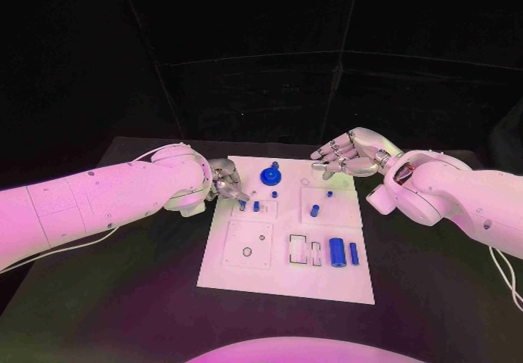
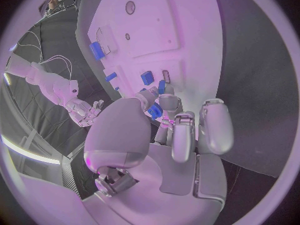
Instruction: Assemble the parts on the task board
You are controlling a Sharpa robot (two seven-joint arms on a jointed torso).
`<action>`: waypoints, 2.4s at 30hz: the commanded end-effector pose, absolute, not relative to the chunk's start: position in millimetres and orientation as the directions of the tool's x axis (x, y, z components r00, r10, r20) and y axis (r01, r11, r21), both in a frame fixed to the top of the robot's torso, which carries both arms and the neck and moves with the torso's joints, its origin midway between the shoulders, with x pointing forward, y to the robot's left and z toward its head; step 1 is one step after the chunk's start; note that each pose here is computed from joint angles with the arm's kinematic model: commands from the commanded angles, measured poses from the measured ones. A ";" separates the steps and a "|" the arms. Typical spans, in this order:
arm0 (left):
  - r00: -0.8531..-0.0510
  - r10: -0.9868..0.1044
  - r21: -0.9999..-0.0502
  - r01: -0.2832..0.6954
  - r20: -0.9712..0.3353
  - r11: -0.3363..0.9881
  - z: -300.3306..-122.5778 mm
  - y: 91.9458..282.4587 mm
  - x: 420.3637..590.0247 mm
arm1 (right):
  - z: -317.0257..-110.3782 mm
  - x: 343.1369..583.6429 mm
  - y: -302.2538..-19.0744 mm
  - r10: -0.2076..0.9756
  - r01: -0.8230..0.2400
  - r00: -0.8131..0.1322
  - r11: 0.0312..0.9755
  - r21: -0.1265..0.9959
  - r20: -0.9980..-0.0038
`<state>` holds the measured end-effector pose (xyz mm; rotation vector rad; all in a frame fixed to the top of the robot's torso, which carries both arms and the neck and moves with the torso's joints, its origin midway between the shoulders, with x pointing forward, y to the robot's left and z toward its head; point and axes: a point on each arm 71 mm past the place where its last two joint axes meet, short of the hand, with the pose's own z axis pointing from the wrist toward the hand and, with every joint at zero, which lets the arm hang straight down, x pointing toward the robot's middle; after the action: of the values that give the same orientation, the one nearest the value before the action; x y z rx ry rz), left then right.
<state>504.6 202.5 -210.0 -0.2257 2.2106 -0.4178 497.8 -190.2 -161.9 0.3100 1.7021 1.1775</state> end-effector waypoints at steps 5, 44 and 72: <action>-0.652 -0.276 -0.345 -0.023 -0.706 0.938 -212.6 203.0 501.6 | -160.6 497.5 -188.6 0.664 -0.318 -0.472 0.485 0.815 -0.580; -0.672 -0.257 -0.330 -0.019 -0.695 0.944 -215.3 201.3 501.5 | -160.5 497.2 -188.1 0.663 -0.319 -0.473 0.484 0.815 -0.579; -0.668 -0.262 -0.314 -0.044 -0.697 0.948 -216.9 204.4 506.2 | -160.4 496.8 -188.8 0.663 -0.317 -0.473 0.485 0.815 -0.579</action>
<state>505.8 204.1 -217.2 -0.2098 2.2828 -0.3534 497.3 -189.9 -161.9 0.3075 1.7044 1.1806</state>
